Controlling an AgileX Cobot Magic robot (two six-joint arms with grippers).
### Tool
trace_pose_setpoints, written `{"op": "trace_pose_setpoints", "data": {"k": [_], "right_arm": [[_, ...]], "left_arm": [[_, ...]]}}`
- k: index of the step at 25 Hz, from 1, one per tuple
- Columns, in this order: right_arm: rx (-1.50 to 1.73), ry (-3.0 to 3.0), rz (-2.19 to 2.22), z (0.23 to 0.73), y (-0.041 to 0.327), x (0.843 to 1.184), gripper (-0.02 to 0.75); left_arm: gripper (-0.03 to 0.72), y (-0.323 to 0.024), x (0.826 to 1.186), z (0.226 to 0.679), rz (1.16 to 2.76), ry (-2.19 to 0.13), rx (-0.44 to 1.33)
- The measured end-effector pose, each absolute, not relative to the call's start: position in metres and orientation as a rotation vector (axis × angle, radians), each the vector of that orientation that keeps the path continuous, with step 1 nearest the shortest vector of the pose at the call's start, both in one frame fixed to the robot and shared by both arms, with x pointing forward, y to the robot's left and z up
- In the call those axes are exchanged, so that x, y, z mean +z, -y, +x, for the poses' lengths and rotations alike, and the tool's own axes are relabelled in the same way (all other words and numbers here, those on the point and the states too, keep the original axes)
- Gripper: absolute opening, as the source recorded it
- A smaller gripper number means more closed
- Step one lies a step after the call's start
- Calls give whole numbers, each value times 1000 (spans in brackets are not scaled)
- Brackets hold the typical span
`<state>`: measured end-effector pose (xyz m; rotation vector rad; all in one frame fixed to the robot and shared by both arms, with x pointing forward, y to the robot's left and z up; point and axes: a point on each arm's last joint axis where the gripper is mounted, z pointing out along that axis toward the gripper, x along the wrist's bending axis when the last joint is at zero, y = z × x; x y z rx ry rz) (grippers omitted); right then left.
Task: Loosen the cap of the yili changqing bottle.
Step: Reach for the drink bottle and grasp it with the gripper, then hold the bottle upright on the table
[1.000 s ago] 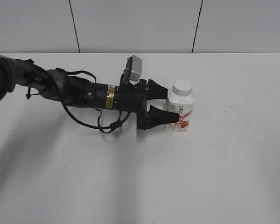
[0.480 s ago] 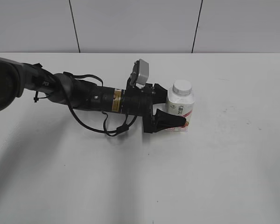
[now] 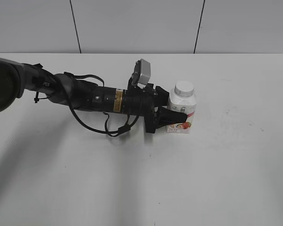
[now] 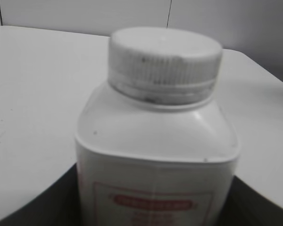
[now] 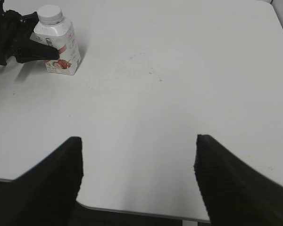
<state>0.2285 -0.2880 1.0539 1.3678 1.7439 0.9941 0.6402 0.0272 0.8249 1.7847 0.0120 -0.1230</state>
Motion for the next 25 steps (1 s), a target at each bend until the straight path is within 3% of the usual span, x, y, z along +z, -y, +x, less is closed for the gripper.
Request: {"op": "trace_pose_setpoints", "data": {"k": [6, 19, 25], "right_arm": [[994, -1744, 1368, 229, 288, 1054, 580], [994, -1744, 1368, 229, 288, 1054, 580], [994, -1744, 1368, 229, 288, 1054, 580]], "left_arm": [[426, -31, 825, 641, 1793, -4, -136], [422, -103, 848, 653, 1870, -92, -81], [421, -109, 842, 646, 1876, -72, -66]]}}
